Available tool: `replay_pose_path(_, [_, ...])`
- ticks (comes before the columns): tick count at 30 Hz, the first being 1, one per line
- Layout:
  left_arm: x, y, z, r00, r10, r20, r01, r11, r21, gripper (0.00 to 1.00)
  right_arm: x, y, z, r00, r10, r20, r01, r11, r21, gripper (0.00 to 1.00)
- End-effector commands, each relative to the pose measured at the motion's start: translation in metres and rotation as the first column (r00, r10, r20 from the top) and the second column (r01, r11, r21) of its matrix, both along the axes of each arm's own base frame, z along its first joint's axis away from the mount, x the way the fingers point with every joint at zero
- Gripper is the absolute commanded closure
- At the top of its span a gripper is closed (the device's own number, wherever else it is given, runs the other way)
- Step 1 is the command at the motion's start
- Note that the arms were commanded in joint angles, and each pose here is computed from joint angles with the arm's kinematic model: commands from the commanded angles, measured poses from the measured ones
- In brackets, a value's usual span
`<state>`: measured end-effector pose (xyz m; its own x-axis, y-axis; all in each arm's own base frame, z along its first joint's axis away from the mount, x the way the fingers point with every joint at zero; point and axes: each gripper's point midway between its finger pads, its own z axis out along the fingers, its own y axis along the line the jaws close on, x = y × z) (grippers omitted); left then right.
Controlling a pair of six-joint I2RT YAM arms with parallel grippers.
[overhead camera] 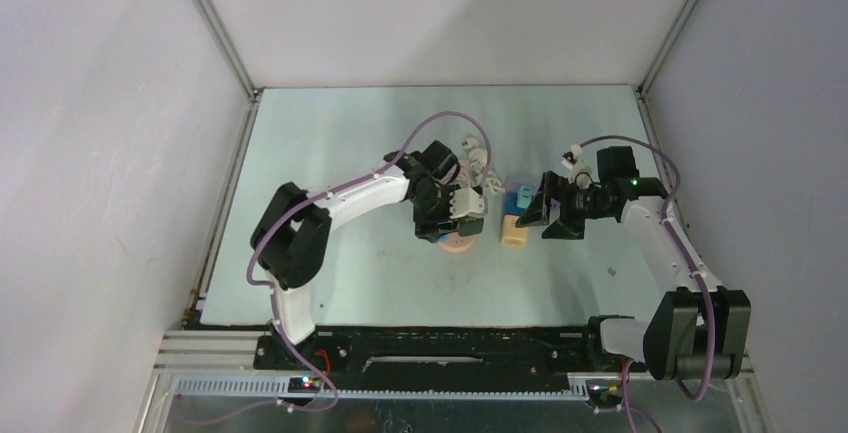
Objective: Insert the plug
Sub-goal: Insert the plug into the socket.
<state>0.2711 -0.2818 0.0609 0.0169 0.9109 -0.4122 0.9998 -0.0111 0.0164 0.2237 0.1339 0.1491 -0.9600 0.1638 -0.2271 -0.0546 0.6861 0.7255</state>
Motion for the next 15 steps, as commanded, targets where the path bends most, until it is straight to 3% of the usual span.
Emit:
replay_pose_path(1, [0.009, -0.009, 0.013, 1.0, 0.016, 0.012, -0.015, 1.0, -0.027, 1.0, 0.003, 0.001, 0.001, 1.0, 0.011, 0.028, -0.012, 1.0, 0.016, 0.04])
replay_pose_path(9, [0.01, -0.02, 0.015, 0.999, 0.017, 0.028, -0.015, 0.997, -0.081, 1.0, 0.007, -0.004, 0.002, 0.999, -0.016, 0.03, 0.015, 1.0, 0.017, 0.03])
replay_pose_path(15, [0.01, -0.02, 0.012, 1.0, 0.016, 0.002, -0.016, 0.998, -0.054, 1.0, 0.008, -0.006, 0.004, 0.999, -0.028, 0.033, 0.028, 0.999, 0.028, 0.03])
